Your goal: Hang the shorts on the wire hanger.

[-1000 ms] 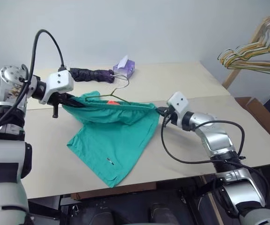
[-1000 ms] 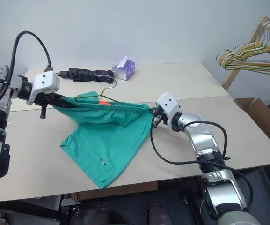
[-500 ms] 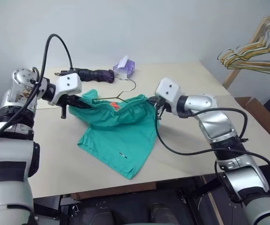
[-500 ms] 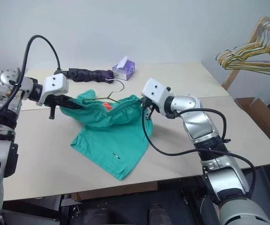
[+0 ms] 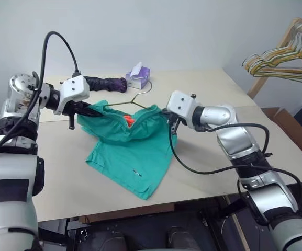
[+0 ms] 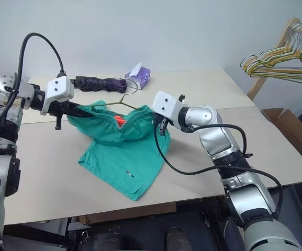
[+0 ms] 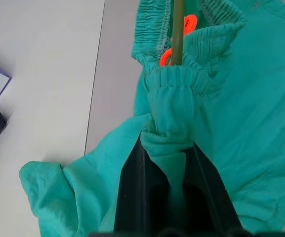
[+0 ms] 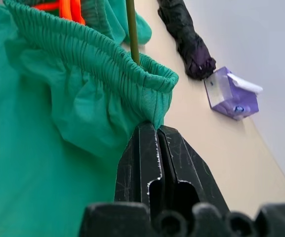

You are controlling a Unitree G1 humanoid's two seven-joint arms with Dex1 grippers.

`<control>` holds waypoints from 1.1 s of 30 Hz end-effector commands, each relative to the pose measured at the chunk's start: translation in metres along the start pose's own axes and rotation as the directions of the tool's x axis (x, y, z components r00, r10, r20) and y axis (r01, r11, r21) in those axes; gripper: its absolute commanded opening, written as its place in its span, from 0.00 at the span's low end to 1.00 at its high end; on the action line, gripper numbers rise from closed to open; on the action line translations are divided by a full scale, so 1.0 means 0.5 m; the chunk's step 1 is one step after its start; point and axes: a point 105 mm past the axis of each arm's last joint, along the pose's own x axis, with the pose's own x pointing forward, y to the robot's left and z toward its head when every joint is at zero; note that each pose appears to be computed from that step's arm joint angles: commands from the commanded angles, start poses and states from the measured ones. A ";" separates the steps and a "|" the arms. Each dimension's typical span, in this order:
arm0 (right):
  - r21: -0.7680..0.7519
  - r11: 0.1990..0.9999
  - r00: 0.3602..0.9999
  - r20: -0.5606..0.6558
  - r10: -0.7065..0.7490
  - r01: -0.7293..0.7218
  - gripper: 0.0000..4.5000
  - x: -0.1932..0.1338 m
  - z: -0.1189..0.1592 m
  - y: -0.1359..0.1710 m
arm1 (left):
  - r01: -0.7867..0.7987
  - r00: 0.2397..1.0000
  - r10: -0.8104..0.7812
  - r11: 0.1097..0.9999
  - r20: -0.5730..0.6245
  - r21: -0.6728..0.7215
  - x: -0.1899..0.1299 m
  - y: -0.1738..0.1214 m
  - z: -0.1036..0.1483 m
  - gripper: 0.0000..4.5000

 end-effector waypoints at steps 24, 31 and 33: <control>0.261 0.922 0.956 0.149 0.254 -0.286 0.92 -0.087 0.017 -0.066 | -0.041 0.994 0.033 0.996 0.107 0.075 -0.033 0.012 0.052 0.00; 0.265 0.897 0.935 0.137 0.328 -0.354 0.92 -0.040 0.004 -0.048 | -0.026 0.993 0.016 0.996 0.121 0.083 -0.034 0.008 0.059 0.00; 0.250 0.894 0.927 0.147 0.345 -0.372 0.92 -0.025 0.013 -0.040 | -0.021 0.990 0.010 0.997 0.142 0.078 -0.036 0.005 0.061 0.00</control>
